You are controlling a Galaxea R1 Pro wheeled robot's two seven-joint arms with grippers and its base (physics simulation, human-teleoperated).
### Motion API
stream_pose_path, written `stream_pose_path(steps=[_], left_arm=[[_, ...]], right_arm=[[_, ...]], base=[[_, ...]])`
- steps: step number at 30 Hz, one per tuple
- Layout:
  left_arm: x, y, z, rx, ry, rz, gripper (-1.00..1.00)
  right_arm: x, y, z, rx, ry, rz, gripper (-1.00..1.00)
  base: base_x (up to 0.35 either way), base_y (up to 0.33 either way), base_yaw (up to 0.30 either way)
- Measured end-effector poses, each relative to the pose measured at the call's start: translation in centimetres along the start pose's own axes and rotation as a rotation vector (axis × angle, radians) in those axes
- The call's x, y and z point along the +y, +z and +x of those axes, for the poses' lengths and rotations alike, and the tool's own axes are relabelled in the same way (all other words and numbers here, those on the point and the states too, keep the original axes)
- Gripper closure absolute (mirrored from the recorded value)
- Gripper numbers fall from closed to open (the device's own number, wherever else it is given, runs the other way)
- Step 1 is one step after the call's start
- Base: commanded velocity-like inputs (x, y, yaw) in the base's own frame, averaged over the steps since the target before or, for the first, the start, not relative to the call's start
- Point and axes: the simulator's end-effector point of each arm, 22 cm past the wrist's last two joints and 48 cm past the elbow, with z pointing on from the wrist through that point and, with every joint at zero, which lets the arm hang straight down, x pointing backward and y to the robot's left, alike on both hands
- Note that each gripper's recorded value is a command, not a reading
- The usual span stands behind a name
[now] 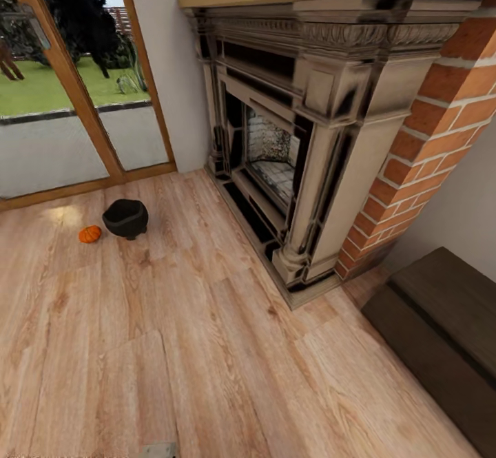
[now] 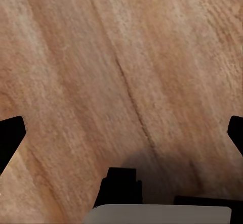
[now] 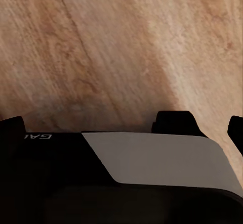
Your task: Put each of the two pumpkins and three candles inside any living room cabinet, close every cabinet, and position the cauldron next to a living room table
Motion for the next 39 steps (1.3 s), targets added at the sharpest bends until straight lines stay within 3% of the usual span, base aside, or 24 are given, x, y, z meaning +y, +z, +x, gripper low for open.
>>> stream_pose_path(steps=[39], left_arm=[[0.0, -0.4, -1.8, -0.040, -0.003, 0.000, -1.00]], right_arm=[[-0.2, -0.3, -1.8, -0.041, 0.000, 0.002, -1.00]], base=[[0.000, 0.000, 0.214]])
